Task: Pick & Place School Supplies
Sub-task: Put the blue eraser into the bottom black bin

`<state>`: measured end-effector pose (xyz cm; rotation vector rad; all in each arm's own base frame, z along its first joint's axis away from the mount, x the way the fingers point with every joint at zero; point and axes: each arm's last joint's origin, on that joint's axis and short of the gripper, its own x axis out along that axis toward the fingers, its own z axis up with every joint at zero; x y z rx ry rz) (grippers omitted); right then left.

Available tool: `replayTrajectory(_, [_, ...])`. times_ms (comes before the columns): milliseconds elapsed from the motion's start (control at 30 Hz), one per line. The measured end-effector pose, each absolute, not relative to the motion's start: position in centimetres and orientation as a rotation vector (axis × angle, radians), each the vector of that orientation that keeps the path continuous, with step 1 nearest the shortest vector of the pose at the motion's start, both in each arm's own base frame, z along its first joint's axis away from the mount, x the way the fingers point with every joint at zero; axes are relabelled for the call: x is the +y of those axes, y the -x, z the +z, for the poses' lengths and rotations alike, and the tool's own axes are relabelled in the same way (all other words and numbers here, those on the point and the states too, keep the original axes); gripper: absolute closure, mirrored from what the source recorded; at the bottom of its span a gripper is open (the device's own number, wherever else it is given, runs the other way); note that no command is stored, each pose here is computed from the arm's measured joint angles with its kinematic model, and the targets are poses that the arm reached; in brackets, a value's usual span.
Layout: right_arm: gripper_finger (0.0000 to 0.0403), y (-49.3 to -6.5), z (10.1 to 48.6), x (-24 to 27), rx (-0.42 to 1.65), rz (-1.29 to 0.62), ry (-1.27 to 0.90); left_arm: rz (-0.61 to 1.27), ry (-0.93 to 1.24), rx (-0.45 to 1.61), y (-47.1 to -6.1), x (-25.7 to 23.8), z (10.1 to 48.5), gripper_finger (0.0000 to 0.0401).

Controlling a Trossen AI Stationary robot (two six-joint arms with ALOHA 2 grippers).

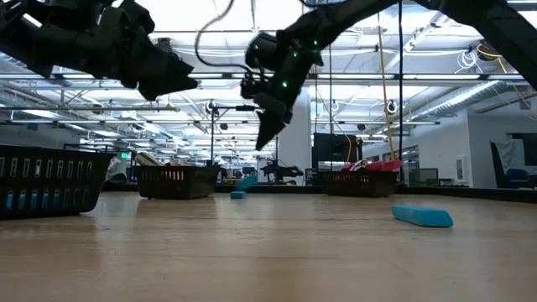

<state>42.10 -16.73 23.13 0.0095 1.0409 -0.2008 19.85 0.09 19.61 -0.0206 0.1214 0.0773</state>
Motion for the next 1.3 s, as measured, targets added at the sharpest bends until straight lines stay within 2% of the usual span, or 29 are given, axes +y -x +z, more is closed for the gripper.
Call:
replayTrajectory(233, [0.0399, -43.4, 23.0, -11.9, 1.078, -0.12, 0.085, 0.089, 0.01, 0.166, -17.3, -0.4, 20.7, 0.0169])
replayTrajectory(567, [0.0402, -42.2, 21.1, -15.5, 1.171, -0.144, -0.007, 0.074, 0.017, 0.099, -15.1, -1.7, 22.2, 0.0169])
replayTrajectory(700, [0.0388, -41.2, 20.8, -15.7, 1.267, -0.099, 0.016, 0.076, 0.011, 0.13, -15.0, -1.9, 21.9, 0.0169])
replayTrajectory(833, [0.0342, -41.2, 20.8, -15.7, 1.274, -0.077, 0.094, 0.069, 0.008, 0.142, -15.1, -2.0, 21.7, 0.0169])
replayTrajectory(967, [0.0265, -42.1, 20.6, -15.9, 1.212, -0.048, 0.188, 0.067, 0.011, 0.143, -15.1, -2.1, 21.7, 0.0169])
replayTrajectory(1133, [0.0171, -43.0, 19.5, -16.0, 1.247, -0.147, 0.365, 0.068, 0.014, 0.145, -15.1, -2.1, 21.7, 0.0169])
replayTrajectory(1200, [0.0151, -43.4, 18.6, -16.3, 1.272, -0.174, 0.422, 0.081, 0.011, 0.147, -15.1, -2.0, 21.6, 0.0169])
replayTrajectory(1300, [0.0146, -43.0, 17.2, -16.2, 1.358, -0.149, 0.436, 0.088, 0.009, 0.145, -15.1, -2.0, 21.7, 0.0169])
